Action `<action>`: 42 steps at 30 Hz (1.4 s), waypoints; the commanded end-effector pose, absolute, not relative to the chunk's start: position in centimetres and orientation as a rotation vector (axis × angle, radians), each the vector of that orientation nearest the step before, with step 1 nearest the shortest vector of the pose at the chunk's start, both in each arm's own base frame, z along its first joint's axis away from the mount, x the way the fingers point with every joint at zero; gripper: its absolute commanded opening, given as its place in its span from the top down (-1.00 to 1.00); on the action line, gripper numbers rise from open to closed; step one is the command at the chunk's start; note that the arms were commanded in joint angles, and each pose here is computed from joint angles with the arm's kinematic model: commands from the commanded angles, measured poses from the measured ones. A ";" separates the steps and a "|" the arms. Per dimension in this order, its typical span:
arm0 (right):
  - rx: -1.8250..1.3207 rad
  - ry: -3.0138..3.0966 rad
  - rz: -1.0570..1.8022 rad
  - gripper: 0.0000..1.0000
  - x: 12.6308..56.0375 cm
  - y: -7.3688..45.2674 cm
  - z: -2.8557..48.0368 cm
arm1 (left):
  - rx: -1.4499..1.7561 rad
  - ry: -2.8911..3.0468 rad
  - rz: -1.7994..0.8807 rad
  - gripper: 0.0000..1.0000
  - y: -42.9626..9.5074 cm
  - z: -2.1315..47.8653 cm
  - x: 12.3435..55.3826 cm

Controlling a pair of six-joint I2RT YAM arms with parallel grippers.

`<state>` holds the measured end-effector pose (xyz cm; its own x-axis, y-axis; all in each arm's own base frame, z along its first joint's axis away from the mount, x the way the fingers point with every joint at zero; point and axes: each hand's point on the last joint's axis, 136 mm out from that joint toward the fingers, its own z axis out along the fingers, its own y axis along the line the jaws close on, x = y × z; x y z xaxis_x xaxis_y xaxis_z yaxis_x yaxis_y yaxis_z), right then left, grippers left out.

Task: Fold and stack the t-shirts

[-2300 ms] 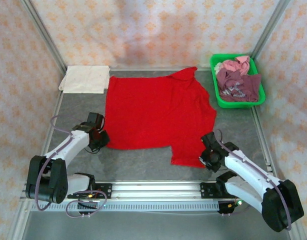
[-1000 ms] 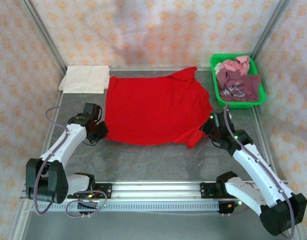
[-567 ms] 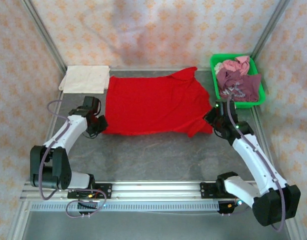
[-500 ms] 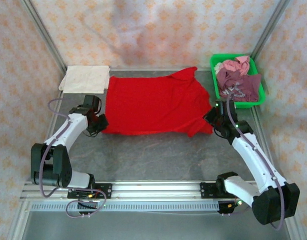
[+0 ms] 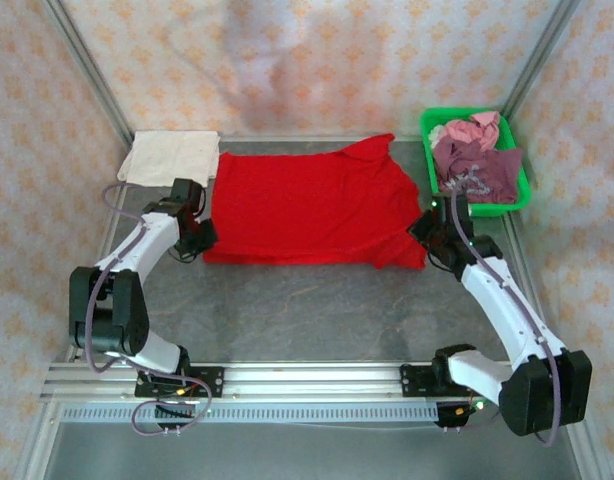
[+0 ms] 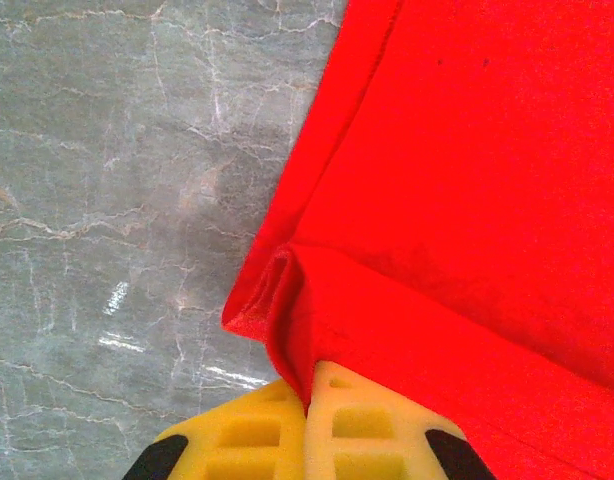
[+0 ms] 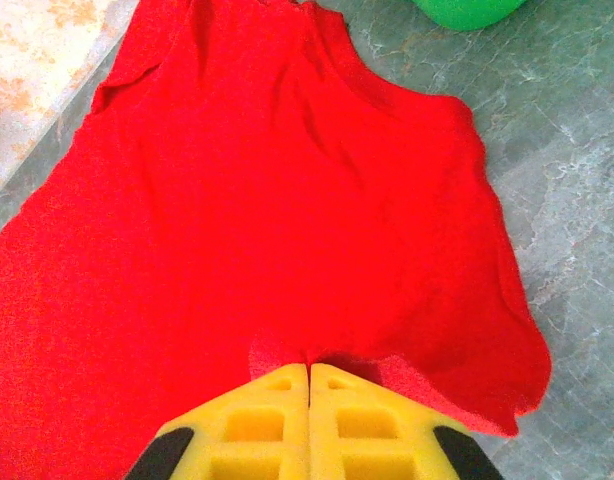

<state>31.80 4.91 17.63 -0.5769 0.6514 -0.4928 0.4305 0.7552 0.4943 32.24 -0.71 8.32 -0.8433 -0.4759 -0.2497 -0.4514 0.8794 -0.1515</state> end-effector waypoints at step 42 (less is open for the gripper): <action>0.618 2.626 0.573 0.27 34.6 10.9 8.9 | -0.454 2.700 -0.020 0.04 -3.5 7.5 34.5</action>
<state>34.89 10.04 10.09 -0.8001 0.5150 -0.3076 0.3423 0.8131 0.4709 33.38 -3.38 7.14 -0.8816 -0.3304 -0.3371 -0.3257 0.9427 -0.0722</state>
